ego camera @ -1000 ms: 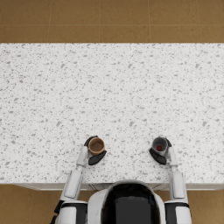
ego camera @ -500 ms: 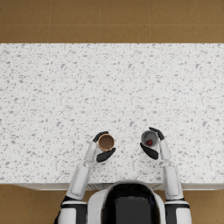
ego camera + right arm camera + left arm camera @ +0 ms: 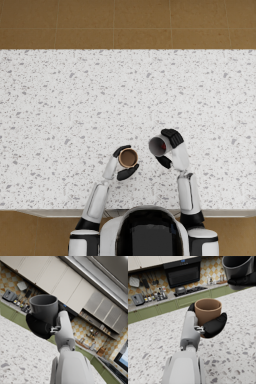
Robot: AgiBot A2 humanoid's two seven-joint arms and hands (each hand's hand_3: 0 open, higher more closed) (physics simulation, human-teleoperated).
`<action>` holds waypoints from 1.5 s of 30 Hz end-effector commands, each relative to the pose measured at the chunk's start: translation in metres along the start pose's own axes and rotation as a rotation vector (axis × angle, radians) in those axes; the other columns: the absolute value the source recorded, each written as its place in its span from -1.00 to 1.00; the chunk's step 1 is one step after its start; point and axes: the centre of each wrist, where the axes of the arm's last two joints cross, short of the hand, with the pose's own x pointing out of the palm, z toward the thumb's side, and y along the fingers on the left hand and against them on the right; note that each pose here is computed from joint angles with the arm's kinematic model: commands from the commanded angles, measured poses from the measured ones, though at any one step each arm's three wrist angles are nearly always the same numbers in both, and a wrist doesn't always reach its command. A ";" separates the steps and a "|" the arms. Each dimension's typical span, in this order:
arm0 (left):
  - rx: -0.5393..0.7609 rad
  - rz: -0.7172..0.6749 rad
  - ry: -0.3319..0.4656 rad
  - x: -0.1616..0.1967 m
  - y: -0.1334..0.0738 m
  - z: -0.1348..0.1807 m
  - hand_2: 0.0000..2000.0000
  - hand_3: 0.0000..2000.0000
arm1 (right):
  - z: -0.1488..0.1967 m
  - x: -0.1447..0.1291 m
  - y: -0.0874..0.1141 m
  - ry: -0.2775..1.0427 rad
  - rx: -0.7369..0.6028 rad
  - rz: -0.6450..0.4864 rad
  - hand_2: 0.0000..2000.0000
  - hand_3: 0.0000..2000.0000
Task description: Pick up two cups and pour the berry on the right into the cup on the left
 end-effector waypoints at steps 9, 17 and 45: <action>0.004 -0.018 -0.021 0.009 0.007 0.000 1.00 0.28 | 0.041 0.006 -0.026 0.233 -0.139 -0.032 1.00 0.28; 0.000 -0.007 -0.030 0.009 0.008 -0.001 1.00 0.28 | 0.058 0.006 -0.030 0.549 -0.238 -0.019 1.00 0.28; 0.008 0.020 -0.059 0.009 0.016 0.000 1.00 0.28 | 0.069 0.013 -0.015 1.283 -0.133 -0.145 1.00 0.28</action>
